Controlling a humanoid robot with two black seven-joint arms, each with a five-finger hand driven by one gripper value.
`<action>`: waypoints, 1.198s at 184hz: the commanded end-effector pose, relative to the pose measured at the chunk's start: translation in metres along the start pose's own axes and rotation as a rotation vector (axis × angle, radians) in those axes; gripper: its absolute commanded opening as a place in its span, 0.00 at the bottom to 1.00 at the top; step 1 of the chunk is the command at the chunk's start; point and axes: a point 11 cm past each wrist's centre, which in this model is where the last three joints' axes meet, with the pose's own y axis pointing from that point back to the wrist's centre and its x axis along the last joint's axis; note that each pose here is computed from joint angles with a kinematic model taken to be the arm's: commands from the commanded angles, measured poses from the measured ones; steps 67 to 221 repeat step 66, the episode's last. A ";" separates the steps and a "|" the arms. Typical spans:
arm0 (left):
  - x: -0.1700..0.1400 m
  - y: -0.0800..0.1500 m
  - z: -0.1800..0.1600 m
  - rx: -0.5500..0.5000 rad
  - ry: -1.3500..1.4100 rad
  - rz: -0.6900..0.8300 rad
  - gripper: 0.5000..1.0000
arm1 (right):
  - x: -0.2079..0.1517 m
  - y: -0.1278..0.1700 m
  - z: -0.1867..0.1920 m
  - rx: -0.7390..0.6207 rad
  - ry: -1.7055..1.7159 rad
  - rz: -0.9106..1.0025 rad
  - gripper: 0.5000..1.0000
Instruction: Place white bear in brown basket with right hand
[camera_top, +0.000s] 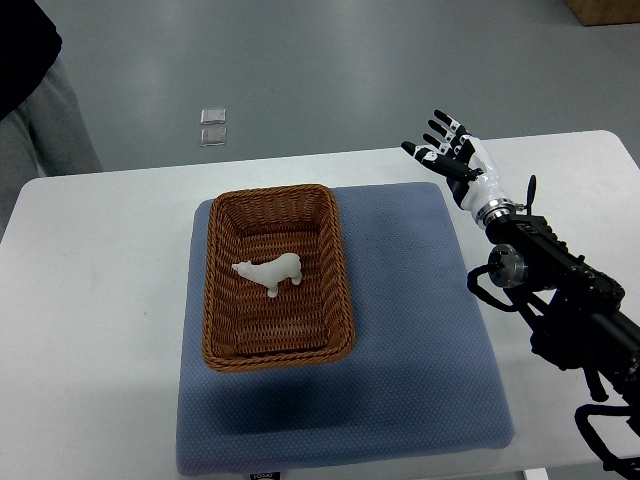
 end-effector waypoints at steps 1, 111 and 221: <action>0.000 0.000 0.000 0.000 0.000 0.000 1.00 | 0.006 -0.001 -0.004 0.023 -0.146 0.047 0.85; 0.000 0.000 0.000 0.000 0.000 0.000 1.00 | 0.008 0.000 -0.003 0.073 -0.155 0.071 0.85; 0.000 0.000 0.000 0.000 0.000 0.000 1.00 | 0.008 0.000 -0.003 0.073 -0.155 0.071 0.85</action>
